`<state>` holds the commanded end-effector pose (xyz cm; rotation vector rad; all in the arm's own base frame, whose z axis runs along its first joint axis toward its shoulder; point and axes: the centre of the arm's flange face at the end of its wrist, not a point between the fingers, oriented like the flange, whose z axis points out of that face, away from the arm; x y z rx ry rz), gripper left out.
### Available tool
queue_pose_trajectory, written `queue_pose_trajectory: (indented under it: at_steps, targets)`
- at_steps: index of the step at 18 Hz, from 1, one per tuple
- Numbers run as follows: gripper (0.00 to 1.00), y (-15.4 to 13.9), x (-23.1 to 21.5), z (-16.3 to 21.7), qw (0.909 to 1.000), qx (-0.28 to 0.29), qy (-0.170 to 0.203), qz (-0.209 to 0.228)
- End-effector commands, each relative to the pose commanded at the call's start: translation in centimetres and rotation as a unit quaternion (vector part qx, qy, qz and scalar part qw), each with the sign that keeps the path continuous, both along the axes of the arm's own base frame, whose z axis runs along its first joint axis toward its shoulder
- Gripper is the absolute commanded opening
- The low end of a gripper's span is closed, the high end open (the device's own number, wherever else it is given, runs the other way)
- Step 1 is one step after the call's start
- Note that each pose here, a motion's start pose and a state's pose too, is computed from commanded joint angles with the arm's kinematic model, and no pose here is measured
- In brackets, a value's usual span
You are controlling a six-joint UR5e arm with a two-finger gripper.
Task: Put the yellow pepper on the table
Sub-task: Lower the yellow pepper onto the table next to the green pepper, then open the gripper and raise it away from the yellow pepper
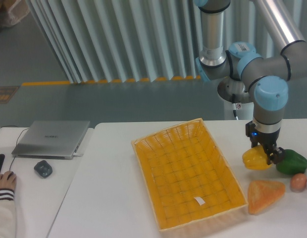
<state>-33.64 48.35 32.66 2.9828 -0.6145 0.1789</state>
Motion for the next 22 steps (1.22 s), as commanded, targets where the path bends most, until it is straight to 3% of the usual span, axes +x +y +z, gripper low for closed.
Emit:
queue_pose_trajectory:
  at_steps: [3,4,11,12,13,14,20,22]
  targets:
    - [0.62,0.3,0.1,-0.8,1.0,-0.005,-0.004,-0.002]
    - [0.72,0.6,0.4,-1.3,0.9999,-0.008,-0.007,-0.005]
    - [0.73,0.6,0.6,-2.5,0.9997,-0.019,-0.012,-0.003]
    - [0.76,0.6,0.6,-2.4,0.9998,-0.019,-0.012,-0.003]
    - [0.95,0.6,0.6,-2.5,0.9998,-0.019,-0.012,-0.003]
    - [1.0,0.7,0.6,-2.3,0.9998,-0.016,-0.012,-0.003]
    - [1.0,0.9,0.5,-1.1,1.0,-0.005,-0.003,-0.003]
    - [1.0,2.0,0.5,0.6,0.9992,0.025,0.029,-0.01]
